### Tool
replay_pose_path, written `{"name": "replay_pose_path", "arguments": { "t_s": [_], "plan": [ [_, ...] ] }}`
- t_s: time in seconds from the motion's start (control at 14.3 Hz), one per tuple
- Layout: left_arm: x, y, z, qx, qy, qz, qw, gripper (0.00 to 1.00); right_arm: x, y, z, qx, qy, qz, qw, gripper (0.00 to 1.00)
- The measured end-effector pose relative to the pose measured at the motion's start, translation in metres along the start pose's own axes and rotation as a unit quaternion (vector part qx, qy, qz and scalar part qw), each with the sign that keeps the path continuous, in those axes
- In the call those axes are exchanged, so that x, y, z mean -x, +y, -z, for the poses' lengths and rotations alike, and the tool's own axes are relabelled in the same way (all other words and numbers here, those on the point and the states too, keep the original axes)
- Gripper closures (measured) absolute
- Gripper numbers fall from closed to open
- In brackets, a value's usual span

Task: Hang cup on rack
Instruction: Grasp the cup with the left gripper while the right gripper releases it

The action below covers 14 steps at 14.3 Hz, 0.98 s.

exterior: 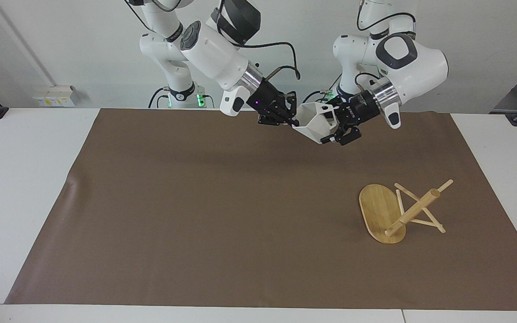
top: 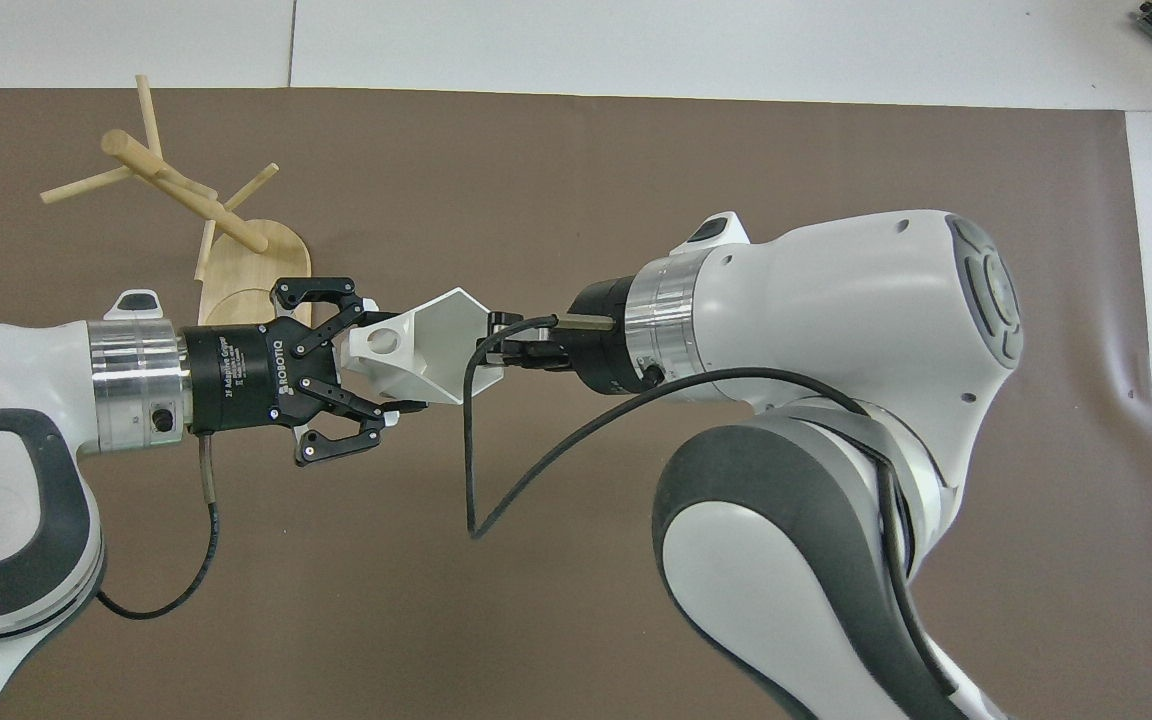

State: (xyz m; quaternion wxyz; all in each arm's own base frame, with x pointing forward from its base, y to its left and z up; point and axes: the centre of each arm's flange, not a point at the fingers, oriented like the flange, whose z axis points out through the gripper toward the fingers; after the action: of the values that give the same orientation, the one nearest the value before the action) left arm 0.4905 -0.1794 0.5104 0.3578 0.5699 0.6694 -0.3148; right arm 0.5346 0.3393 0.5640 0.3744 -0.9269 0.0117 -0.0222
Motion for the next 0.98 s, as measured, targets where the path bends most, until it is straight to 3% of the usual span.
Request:
{"name": "replay_pose_path", "arguments": {
  "t_s": [0.49, 0.63, 0.91, 0.98],
  "plan": [
    [-0.002, -0.001, -0.001, -0.001, 0.000, 0.007, 1.000, 0.26, 0.000, 0.000, 0.000, 0.000, 0.001, 0.000, 1.000, 0.93],
    [-0.007, -0.002, -0.004, -0.005, 0.003, 0.019, 1.000, 0.26, -0.001, -0.001, 0.001, -0.001, 0.002, 0.001, 1.000, 0.77],
    [-0.012, -0.003, -0.005, -0.006, 0.007, 0.028, 1.000, 0.26, -0.001, -0.001, 0.002, -0.002, 0.003, 0.001, 1.000, 0.30],
    [-0.013, -0.003, -0.005, -0.006, 0.013, 0.024, 1.000, 0.26, -0.001, -0.001, 0.002, -0.002, 0.003, 0.001, 1.000, 0.25]
  ]
}}
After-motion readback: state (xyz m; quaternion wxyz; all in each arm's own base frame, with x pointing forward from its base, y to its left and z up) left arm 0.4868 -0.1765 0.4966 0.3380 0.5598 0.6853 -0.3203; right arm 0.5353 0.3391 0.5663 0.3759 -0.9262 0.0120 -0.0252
